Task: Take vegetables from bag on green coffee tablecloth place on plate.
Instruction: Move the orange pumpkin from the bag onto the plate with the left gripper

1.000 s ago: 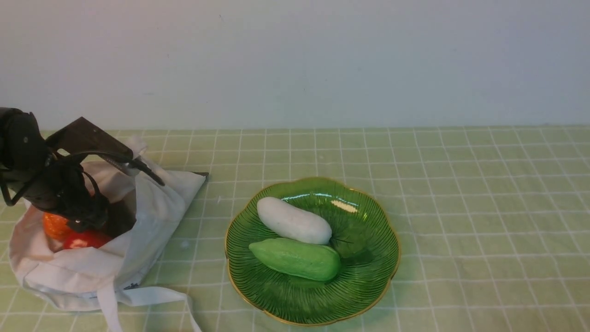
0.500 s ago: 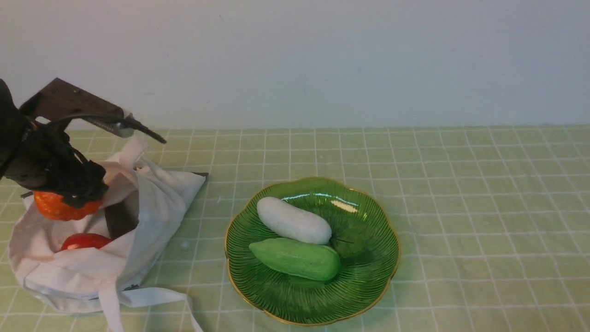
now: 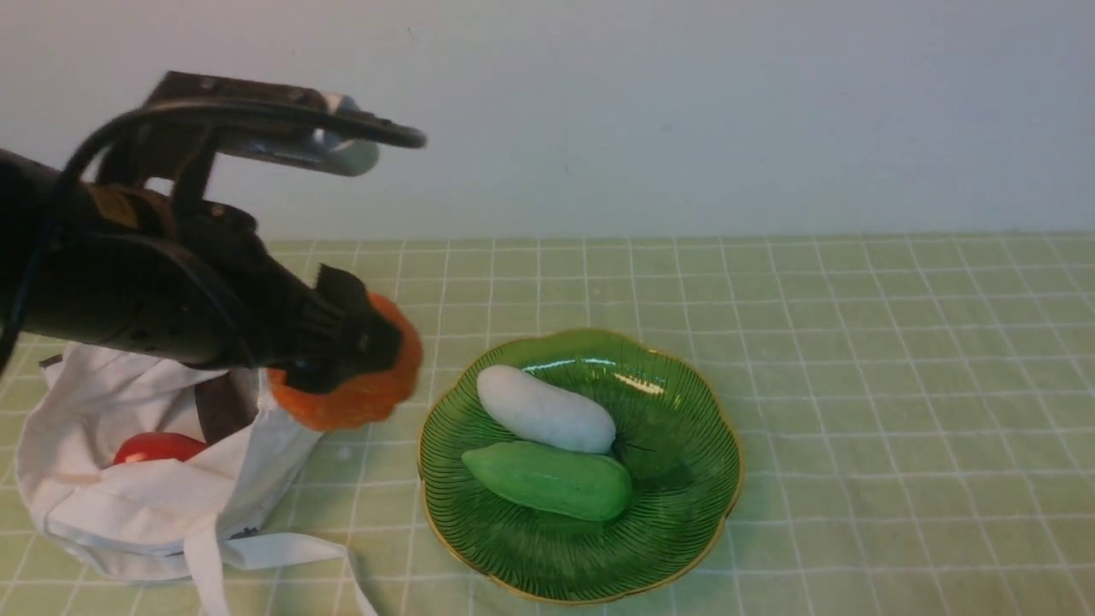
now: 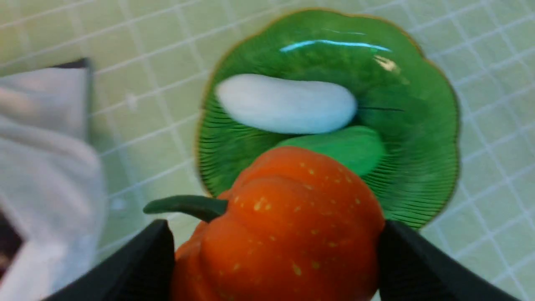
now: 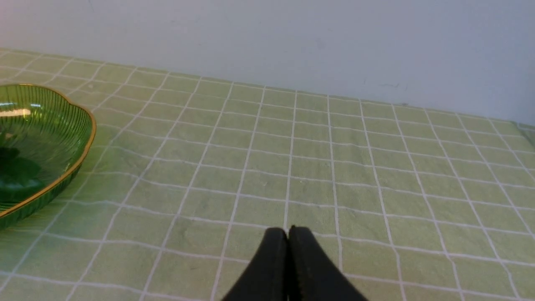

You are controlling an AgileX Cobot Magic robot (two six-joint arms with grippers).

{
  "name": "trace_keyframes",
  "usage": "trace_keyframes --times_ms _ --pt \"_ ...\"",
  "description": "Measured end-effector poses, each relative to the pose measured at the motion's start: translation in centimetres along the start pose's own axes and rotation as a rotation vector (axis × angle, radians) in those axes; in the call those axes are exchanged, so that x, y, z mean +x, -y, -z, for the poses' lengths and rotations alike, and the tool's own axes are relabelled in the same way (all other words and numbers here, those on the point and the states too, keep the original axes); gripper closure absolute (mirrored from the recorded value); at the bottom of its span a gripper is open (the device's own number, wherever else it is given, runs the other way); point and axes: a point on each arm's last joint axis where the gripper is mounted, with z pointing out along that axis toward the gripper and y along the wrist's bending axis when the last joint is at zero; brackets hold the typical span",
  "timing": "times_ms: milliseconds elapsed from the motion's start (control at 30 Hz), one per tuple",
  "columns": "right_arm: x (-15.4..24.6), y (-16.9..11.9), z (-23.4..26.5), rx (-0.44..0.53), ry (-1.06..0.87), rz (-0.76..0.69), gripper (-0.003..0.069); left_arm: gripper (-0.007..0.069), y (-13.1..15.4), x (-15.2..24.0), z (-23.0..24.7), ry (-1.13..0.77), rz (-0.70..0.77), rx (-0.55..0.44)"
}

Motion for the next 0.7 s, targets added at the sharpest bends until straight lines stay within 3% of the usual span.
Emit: trace_keyframes --times_ms 200,467,700 --pt "0.0 0.0 0.0 0.0 0.0 0.0 0.0673 0.0064 3.2 0.3 -6.0 -0.1 -0.122 0.114" --pt "0.0 0.0 0.0 0.0 0.0 0.0 0.0673 0.0064 3.7 1.9 -14.4 -0.205 -0.173 0.099" --pt "0.0 0.0 0.0 0.0 0.0 0.0 0.0673 0.0064 3.2 2.7 -16.6 -0.248 -0.162 0.085"
